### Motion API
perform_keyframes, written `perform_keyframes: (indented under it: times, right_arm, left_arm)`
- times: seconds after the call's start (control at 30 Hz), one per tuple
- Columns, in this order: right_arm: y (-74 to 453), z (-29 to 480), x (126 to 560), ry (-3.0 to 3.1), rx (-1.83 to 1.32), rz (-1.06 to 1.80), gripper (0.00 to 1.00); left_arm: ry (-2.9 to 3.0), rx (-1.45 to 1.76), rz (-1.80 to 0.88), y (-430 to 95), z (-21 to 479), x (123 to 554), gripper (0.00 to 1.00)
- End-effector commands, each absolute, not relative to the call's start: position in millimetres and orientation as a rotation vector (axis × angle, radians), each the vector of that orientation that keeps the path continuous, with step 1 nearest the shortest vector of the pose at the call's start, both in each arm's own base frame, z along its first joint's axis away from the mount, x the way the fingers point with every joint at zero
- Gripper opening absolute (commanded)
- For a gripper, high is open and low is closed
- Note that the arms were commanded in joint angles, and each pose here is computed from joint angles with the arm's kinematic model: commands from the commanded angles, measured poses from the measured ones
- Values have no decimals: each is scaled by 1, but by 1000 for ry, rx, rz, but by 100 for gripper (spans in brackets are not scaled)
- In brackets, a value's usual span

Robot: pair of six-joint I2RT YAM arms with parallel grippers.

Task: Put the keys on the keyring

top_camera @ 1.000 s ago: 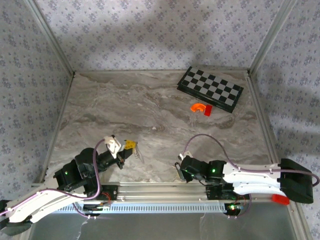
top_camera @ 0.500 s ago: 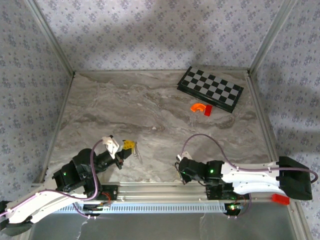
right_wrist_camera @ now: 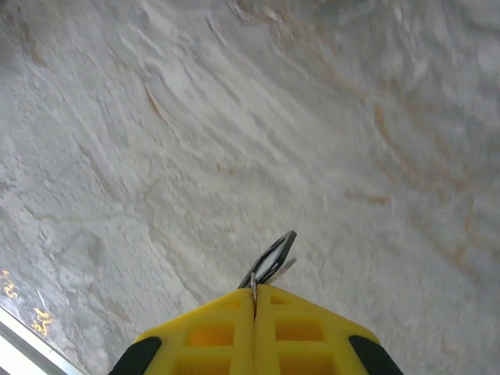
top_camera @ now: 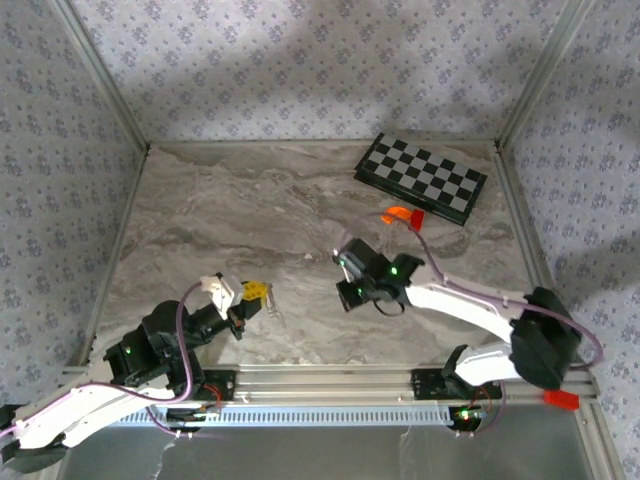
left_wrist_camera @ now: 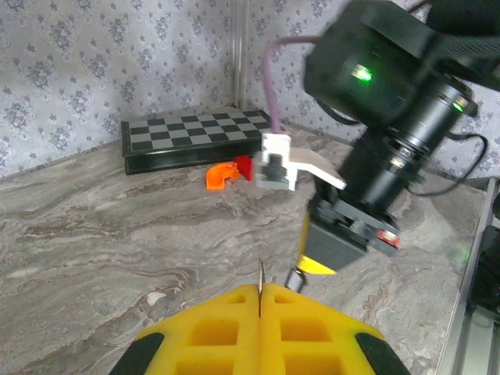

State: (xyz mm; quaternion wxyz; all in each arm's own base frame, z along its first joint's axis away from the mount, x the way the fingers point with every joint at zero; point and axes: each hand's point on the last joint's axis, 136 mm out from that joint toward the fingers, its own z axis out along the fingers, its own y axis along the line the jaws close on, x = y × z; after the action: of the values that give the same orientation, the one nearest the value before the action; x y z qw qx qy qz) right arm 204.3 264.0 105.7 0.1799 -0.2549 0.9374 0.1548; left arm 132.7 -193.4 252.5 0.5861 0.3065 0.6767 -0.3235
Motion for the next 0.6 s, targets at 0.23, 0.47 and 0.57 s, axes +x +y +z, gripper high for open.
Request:
perform_keyframes:
  times: [0.23, 0.47, 0.57]
  right_arm:
    - [279, 92, 242, 2803, -967, 374, 0]
    - [276, 72, 243, 2862, -959, 332, 0]
    - [266, 64, 238, 2899, -938, 291, 0]
  left_arm:
    - [1513, 658, -730, -186, 264, 137, 0]
    - [1507, 652, -722, -184, 266, 138, 0]
    - [1502, 642, -713, -181, 267, 139, 0]
